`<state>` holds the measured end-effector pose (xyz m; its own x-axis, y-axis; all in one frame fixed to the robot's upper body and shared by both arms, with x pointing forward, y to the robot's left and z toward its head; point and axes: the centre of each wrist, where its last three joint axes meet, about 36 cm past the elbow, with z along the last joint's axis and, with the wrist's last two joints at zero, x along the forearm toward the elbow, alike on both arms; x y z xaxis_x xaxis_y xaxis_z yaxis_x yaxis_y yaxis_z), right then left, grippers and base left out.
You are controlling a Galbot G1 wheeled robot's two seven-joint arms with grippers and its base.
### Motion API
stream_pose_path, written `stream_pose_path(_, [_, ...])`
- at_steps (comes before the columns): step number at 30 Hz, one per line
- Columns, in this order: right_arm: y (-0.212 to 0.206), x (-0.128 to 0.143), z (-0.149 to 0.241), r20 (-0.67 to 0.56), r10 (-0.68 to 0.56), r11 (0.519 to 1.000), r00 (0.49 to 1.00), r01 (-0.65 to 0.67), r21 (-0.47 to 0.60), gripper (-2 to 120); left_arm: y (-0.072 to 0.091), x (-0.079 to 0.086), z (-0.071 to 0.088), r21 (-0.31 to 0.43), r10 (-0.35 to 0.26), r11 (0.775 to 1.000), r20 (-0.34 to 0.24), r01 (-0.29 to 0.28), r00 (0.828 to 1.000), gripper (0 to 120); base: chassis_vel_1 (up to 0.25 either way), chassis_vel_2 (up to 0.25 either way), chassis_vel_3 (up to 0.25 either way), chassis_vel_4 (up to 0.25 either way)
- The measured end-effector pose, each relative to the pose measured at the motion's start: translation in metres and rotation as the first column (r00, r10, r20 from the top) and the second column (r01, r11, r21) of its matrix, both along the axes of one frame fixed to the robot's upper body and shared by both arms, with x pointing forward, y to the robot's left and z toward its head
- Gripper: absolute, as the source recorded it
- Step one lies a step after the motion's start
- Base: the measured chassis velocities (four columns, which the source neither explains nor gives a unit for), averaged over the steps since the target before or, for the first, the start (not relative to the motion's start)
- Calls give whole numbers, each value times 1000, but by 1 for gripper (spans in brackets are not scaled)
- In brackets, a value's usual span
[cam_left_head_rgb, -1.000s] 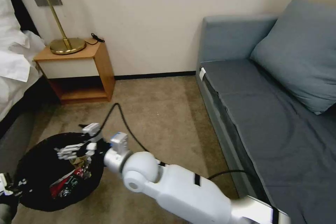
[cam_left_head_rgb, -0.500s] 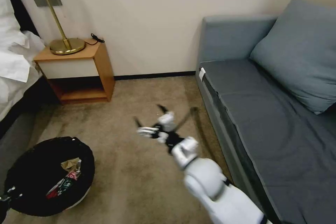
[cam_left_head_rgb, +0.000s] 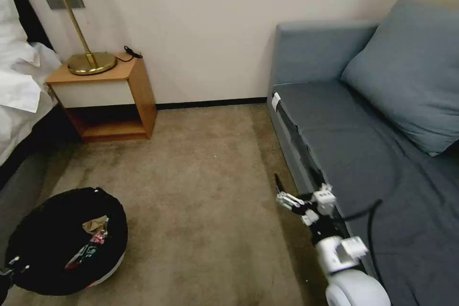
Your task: Pick up the trash bin, then pick up the garbage on the floor and place it into the trash bin.
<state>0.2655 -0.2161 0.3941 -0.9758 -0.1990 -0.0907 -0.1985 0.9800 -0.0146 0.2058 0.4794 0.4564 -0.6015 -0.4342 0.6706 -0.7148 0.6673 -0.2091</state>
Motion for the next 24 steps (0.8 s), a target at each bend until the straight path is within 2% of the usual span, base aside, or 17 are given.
stream_pose_path(8, [2,1,0,4,4,1000,1000,-4,4,100,16,-2,-9,-24,56,998,-14,-57,998,2,0,0,0,0])
stream_pose_path(11, [2,2,1,4,6,1000,1000,-6,5,100,24,-4,-22,-52,78,995,-37,-79,996,2,0,0,0,0])
stream_pose_path(16, [3,2,0,2,7,1000,1000,-8,7,100,25,-1,-38,-73,102,992,-71,-107,992,2,0,0,0,0])
stream_pose_path(18, [3,2,0,1,8,1000,1000,-8,7,100,25,-1,-39,-69,105,992,-78,-110,991,2,0,0,0,0])
stream_pose_path(21, [3,2,0,0,8,1000,1000,-8,8,100,28,-3,-42,-58,111,991,-92,-117,990,14,0,0,0,0])
stream_pose_path(22, [3,2,0,0,8,1000,1000,-8,8,100,28,-3,-42,-58,111,991,-92,-117,990,14,0,0,0,0])
stream_pose_path(24, [4,2,0,0,9,1000,1000,-9,9,100,29,-6,-40,-47,108,992,-96,-113,989,24,0,0,0,0])
